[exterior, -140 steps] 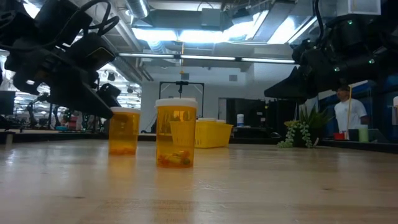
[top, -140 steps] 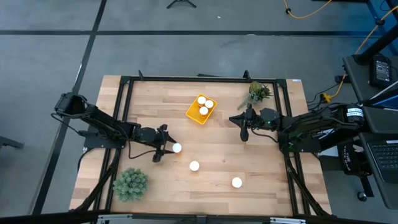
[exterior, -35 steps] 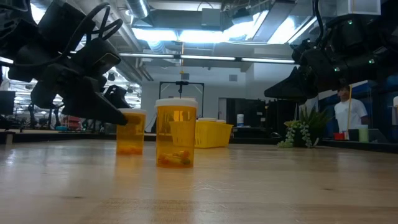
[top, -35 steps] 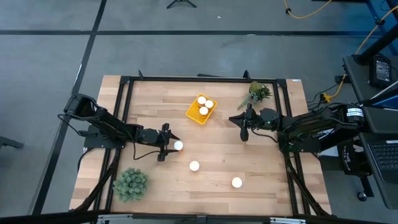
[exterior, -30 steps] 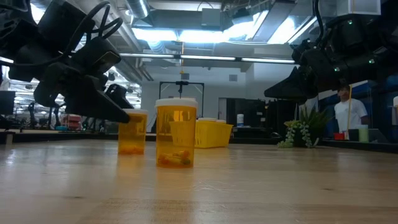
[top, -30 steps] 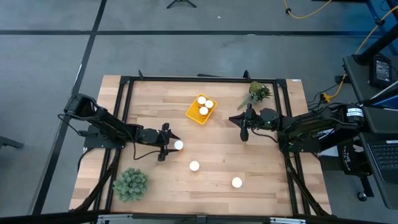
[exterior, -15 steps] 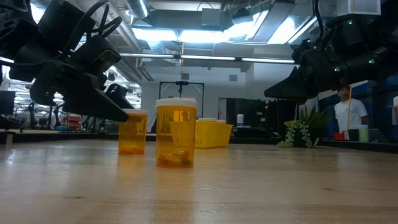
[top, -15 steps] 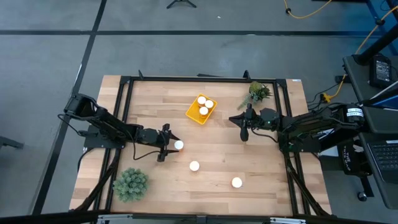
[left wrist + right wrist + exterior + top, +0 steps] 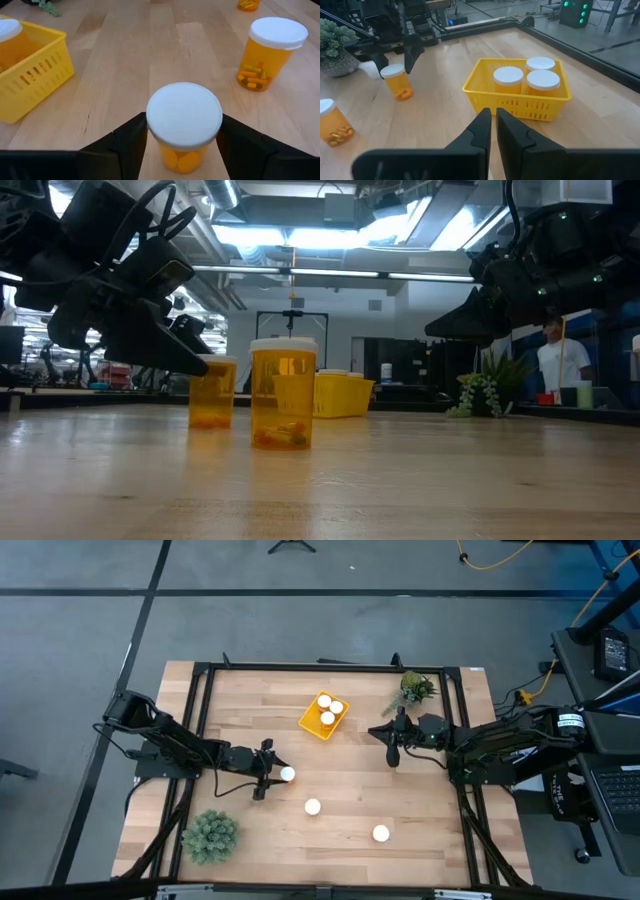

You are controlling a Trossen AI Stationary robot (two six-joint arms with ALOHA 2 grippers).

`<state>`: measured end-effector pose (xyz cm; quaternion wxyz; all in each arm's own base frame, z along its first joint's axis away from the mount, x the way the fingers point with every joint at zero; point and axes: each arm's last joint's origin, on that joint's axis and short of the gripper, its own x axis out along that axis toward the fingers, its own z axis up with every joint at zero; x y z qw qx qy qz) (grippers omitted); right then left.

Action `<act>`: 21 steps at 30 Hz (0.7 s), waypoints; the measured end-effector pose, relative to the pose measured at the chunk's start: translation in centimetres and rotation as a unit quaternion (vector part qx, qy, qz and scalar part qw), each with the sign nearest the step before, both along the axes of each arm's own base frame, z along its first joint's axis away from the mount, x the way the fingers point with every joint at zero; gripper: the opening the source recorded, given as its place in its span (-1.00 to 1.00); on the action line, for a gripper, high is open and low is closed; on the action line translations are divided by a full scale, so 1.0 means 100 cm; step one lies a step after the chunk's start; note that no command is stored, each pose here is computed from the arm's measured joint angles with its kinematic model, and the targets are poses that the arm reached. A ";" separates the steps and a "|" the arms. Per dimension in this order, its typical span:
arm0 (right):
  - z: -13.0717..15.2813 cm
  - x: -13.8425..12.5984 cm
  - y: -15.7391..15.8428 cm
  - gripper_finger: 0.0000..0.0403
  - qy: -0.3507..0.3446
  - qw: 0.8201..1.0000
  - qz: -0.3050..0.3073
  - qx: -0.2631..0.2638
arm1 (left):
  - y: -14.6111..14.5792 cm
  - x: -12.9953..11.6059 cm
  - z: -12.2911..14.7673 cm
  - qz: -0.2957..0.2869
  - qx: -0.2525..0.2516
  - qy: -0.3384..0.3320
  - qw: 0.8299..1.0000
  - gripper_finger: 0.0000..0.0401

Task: Pick and place pill bottles into a basket
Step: Put the top pill bottle into the bin

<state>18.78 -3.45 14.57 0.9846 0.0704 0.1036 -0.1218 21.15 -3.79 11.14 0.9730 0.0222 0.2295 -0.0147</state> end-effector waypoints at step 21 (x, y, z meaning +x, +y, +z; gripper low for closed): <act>0.000 0.000 0.000 -0.84 0.000 1.000 0.000 0.000 | 0.001 0.000 0.010 0.017 0.007 -0.026 1.000 0.06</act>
